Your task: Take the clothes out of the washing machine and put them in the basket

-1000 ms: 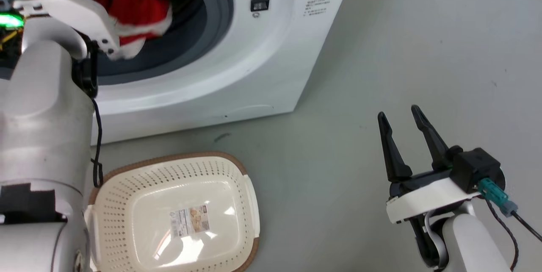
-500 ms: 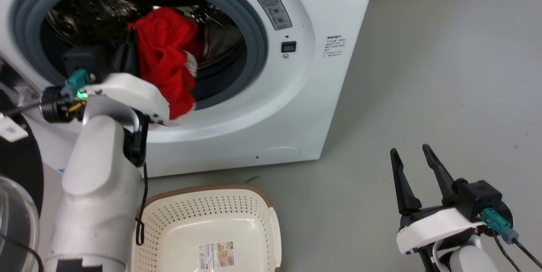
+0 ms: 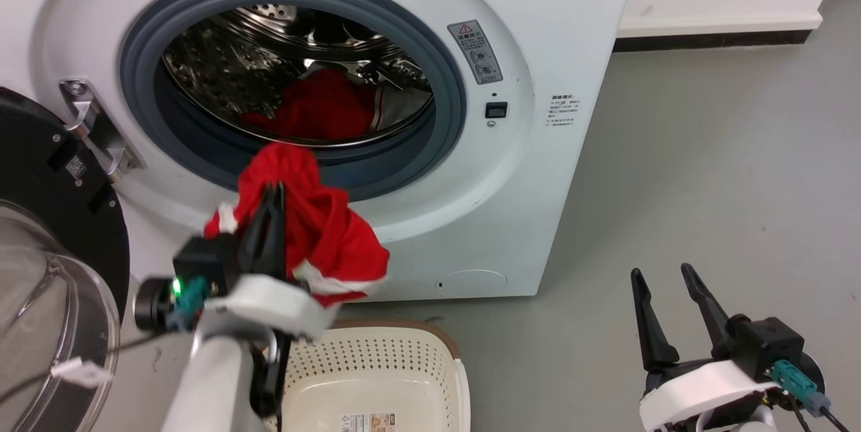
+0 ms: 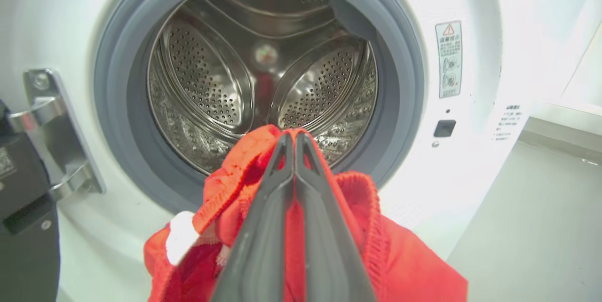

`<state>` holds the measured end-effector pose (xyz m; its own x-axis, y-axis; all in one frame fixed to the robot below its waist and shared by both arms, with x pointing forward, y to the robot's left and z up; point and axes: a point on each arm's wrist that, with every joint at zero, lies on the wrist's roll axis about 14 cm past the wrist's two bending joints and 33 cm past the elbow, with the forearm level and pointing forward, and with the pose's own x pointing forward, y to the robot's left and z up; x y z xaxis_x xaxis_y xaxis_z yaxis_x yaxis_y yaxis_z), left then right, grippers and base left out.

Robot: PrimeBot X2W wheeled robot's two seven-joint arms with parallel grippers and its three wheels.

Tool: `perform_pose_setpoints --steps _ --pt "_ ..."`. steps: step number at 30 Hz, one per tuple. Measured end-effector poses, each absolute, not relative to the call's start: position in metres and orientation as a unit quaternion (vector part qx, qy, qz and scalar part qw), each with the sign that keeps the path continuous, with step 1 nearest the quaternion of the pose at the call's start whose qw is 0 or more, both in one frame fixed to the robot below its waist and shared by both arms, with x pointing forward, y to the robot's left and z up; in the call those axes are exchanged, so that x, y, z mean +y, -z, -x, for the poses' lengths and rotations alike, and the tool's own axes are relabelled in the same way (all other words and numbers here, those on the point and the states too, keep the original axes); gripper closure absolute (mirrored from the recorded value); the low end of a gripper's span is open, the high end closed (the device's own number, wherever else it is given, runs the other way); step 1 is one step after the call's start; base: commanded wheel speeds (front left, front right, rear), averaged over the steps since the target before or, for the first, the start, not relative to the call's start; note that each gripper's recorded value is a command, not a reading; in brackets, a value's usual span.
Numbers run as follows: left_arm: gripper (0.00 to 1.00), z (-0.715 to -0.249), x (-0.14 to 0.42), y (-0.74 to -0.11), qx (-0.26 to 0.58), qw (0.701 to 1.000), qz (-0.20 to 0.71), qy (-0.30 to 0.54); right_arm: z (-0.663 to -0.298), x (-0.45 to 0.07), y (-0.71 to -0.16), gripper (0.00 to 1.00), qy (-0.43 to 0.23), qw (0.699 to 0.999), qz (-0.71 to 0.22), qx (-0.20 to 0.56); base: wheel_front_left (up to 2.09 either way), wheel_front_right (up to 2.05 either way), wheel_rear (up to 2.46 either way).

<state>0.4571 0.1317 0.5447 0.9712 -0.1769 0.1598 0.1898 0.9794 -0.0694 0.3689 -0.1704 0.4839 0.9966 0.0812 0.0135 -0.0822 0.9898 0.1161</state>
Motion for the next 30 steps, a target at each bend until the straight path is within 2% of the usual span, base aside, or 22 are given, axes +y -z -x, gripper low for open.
perform_pose_setpoints --steps 4,9,18,30 --pt "1.00 -0.426 0.136 -0.512 -0.033 0.995 0.050 0.075 -0.368 -0.167 -0.484 0.00 -0.046 0.997 -0.059 -0.004 0.00 0.00 0.00" --pt "1.00 -0.389 0.139 -0.454 0.063 0.995 0.063 0.050 -0.372 -0.164 -0.479 0.00 -0.050 0.997 -0.059 0.005 0.00 0.00 0.00" --pt "1.00 -0.345 0.141 -0.347 0.246 0.966 0.078 0.027 -0.401 -0.152 -0.465 0.00 -0.070 0.996 -0.056 0.022 0.00 0.00 0.00" --pt "1.00 -0.397 0.135 -0.257 0.345 0.934 0.086 0.025 -0.449 -0.138 -0.409 0.00 -0.091 0.991 -0.056 0.075 0.00 0.00 0.00"
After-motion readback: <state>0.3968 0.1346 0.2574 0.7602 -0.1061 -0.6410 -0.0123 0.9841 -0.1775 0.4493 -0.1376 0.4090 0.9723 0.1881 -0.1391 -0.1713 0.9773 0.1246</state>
